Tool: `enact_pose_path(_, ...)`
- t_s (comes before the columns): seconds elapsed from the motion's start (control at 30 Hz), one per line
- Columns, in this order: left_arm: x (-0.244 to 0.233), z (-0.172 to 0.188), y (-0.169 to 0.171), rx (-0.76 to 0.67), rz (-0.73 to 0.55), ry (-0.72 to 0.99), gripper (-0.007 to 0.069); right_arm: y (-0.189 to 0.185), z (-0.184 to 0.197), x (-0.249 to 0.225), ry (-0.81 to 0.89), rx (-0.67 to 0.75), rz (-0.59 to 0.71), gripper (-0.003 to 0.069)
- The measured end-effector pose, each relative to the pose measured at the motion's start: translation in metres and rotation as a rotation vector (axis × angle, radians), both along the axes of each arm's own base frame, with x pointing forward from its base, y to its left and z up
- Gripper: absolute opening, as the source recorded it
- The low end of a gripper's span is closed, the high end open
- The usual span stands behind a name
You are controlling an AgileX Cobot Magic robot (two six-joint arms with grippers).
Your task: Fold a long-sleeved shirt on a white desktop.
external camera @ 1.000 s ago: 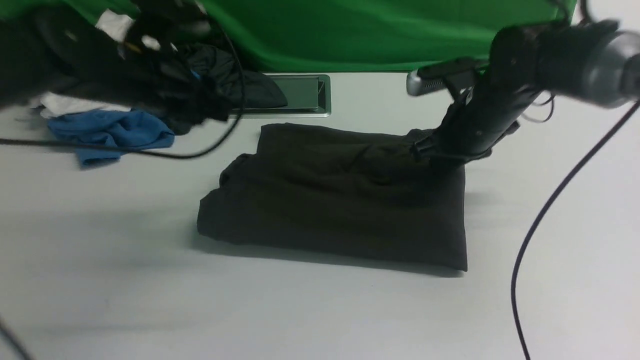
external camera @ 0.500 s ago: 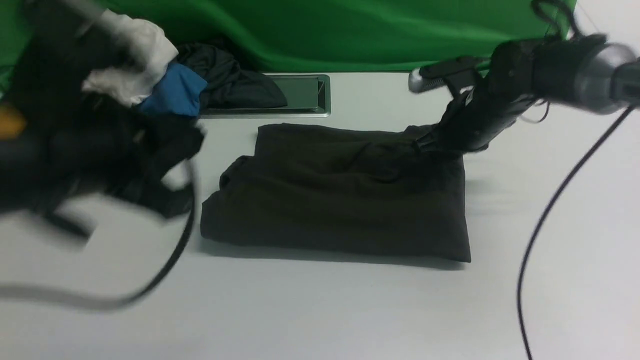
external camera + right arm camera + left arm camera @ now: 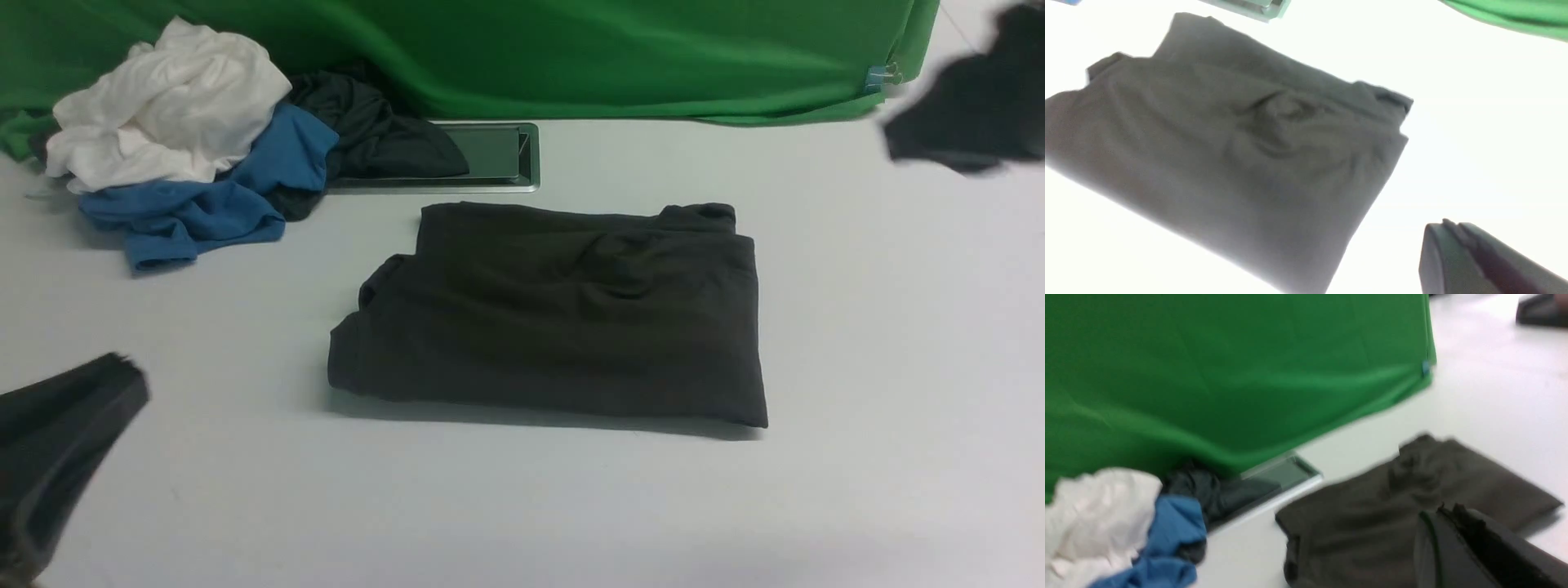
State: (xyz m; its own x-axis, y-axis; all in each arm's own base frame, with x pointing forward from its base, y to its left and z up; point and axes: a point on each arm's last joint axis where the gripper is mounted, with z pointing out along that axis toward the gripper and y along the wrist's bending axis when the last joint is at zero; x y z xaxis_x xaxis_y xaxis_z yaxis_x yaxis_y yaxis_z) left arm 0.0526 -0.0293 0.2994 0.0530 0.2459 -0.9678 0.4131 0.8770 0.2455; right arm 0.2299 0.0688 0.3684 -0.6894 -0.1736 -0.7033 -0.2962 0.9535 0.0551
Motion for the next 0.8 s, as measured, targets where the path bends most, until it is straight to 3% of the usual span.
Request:
enact_pose_path(0.4, -0.005, 0.000, 0.001, -0.009, -0.002, -0.029, 0.0018, -0.028, -0.023, -0.102, -0.117, 0.105, -0.068, 0.0037)
enact_pose_path(0.8, -0.005, 0.000, 0.001, -0.008, -0.002, -0.029, 0.0019, -0.035, -0.017, -0.126, -0.221, 0.140, -0.069, 0.0099)
